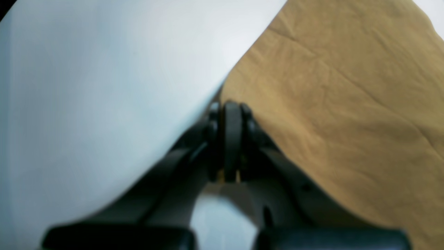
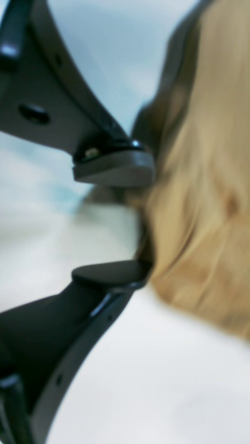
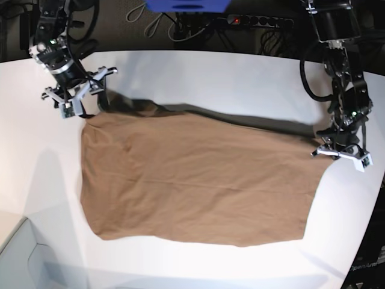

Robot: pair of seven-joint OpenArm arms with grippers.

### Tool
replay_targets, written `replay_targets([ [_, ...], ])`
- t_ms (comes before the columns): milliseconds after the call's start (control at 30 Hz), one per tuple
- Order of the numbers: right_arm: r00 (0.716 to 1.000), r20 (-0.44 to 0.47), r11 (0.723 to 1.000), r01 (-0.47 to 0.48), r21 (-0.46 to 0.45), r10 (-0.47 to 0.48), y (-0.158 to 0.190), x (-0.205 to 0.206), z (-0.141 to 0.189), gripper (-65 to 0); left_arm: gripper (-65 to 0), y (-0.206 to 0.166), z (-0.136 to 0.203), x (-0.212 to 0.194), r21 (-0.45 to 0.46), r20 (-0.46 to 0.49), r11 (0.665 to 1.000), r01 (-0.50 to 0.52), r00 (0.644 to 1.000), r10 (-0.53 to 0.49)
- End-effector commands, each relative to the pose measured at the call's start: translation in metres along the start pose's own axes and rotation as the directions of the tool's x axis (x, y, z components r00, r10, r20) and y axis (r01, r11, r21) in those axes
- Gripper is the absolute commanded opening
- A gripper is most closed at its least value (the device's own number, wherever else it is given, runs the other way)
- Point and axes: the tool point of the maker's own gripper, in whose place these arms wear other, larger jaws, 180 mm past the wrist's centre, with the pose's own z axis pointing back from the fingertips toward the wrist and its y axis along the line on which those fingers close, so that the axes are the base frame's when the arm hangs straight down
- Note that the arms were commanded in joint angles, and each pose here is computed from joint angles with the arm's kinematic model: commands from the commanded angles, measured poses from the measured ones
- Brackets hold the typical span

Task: Layout the t-shirt on the table in an organized manner, then fold the t-shirt properly
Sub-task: 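Release the shirt with the right gripper and raise it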

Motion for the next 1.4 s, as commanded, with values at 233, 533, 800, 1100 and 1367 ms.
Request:
replay_targets([
  [233, 0.997, 0.004, 0.996, 0.074, -0.04, -0.074, -0.005, -0.011, 0.01, -29.5, -64.9, -0.003, 0.002, 0.02, -0.009, 0.058, 1.0, 0.001, 0.998, -0.001],
  [533, 0.993, -0.067, 0.992, 0.103, 0.074, -0.098, 0.019, -0.043, -0.001, -29.5, -64.9, -0.004, 0.002, 0.019, -0.011, 0.056, 1.0, -0.002, 0.998, 0.003],
  [800, 0.991, -0.017, 0.986, 0.137, 0.093, -0.136, 0.02, -0.023, -0.027, -29.5, -64.9, -0.005, 0.003, 0.02, -0.015, 0.061, 1.0, -0.002, 0.998, 0.003],
  [1100, 0.992, 0.027, 0.988, 0.122, 0.092, -0.125, 0.015, -0.003, -0.036, -45.5, -64.9, -0.006, 0.003, 0.022, -0.017, 0.065, 1.0, -0.002, 0.998, 0.003],
  [1367, 0.997, 0.07, 0.998, -0.026, 0.051, 0.022, 0.015, 0.017, 0.018, -65.0, -64.9, -0.005, 0.004, 0.024, -0.013, 0.07, 1.0, 0.005, 0.998, -0.004],
])
